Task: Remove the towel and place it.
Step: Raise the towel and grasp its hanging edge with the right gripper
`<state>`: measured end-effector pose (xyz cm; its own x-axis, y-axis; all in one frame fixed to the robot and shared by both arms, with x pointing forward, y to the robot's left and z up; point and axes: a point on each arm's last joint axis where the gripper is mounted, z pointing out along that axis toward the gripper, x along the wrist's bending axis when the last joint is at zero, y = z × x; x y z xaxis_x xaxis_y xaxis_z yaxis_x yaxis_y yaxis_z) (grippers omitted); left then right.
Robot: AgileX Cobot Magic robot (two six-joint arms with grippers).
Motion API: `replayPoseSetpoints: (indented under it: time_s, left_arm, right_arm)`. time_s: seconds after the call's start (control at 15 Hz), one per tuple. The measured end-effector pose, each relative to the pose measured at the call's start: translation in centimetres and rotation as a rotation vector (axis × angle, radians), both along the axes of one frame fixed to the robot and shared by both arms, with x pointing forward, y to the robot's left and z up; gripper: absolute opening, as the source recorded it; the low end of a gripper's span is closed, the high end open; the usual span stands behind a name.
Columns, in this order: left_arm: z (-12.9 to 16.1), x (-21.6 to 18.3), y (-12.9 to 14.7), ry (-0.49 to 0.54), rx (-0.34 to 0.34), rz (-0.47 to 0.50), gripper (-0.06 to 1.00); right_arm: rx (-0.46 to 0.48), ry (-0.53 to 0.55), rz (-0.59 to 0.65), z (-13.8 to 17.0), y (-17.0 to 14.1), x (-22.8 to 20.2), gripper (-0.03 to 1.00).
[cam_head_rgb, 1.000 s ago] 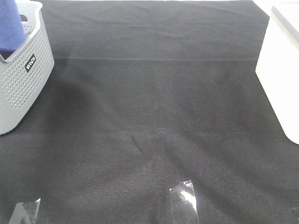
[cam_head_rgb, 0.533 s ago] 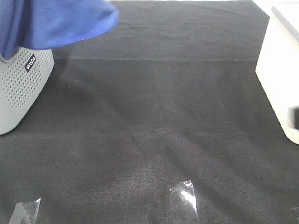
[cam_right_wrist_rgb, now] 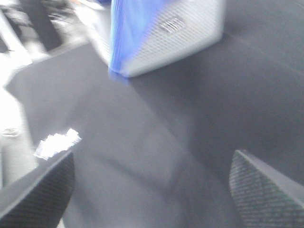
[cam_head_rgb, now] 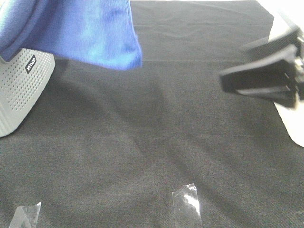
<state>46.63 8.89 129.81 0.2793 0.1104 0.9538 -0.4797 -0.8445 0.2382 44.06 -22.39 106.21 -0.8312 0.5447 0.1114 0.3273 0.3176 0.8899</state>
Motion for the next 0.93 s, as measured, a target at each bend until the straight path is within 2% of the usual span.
replayPoseSetpoints:
  time_s: [0.2, 0.4, 0.67, 0.93]
  left_arm:
    - [0.0, -0.7, -0.7, 0.005, -0.005, -0.034, 0.00]
    - [-0.1, -0.8, -0.9, 0.021, -0.019, -0.048, 0.00]
    - [-0.1, -1.0, -1.1, 0.051, -0.048, -0.069, 0.00]
    - [-0.1, -1.1, -1.2, 0.053, -0.064, -0.080, 0.00]
  right_arm:
    - [0.064, 0.000, 0.122, -0.4, 1.8, 2.8, 0.84]
    - [0.061, -0.001, 0.234, -0.7, 5.0, 4.3, 0.84]
    - [0.062, 0.002, 0.244, -1.0, 7.0, 7.2, 0.84]
    - [0.064, 0.012, 0.307, -1.3, 9.0, 7.6, 0.84]
